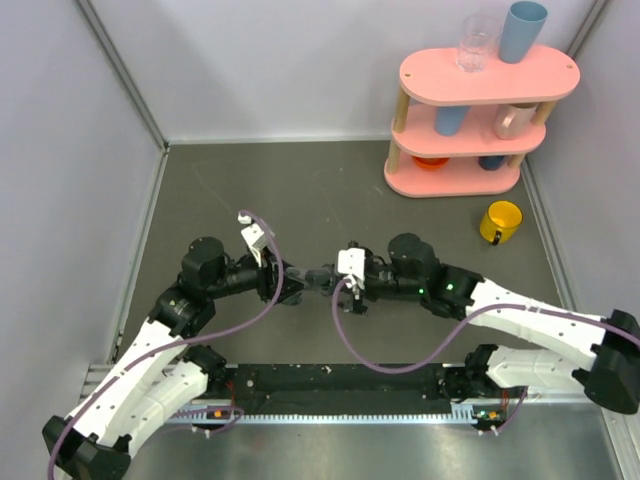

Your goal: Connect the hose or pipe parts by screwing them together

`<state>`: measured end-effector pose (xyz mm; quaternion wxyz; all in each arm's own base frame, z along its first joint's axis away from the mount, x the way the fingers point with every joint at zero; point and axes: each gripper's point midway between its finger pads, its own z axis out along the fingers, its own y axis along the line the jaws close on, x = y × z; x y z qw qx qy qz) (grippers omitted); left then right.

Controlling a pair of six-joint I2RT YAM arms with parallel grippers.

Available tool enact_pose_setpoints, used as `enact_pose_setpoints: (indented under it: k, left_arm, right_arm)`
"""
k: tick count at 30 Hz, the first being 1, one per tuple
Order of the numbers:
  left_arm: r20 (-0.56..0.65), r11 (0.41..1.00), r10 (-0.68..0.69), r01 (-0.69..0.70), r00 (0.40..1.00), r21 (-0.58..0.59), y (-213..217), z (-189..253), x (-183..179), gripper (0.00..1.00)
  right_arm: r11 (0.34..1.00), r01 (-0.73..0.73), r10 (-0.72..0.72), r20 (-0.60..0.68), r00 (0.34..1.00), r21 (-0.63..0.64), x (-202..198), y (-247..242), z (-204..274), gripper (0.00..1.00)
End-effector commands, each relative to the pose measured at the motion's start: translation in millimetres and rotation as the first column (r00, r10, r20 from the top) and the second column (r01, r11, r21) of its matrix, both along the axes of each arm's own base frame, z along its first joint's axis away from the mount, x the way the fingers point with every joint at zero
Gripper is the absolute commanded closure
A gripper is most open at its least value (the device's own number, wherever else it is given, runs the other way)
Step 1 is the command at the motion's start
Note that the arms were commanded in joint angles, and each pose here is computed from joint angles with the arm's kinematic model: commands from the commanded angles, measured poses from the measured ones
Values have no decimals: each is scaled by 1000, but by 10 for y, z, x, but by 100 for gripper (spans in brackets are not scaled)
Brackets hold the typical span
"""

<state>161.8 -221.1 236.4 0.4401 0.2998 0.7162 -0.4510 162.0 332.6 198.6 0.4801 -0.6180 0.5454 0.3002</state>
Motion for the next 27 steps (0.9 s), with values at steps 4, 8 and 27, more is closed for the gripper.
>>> enact_pose_setpoints:
  k: [4, 8, 27]
  left_arm:
    - [-11, 996, 87, -87, 996, -20, 33, 14, 171, 100]
    - [-31, 994, 97, -98, 995, -46, 31, 25, 185, 100]
    - [-155, 991, 49, -67, 987, -113, 17, 128, 134, 100]
  right_arm:
    - [992, 77, -83, 61, 995, 103, 44, -178, 348, 13]
    - [993, 38, -44, 49, 998, 113, -53, -186, 347, 15]
    - [992, -37, 34, 29, 999, 121, -93, 1, 191, 23]
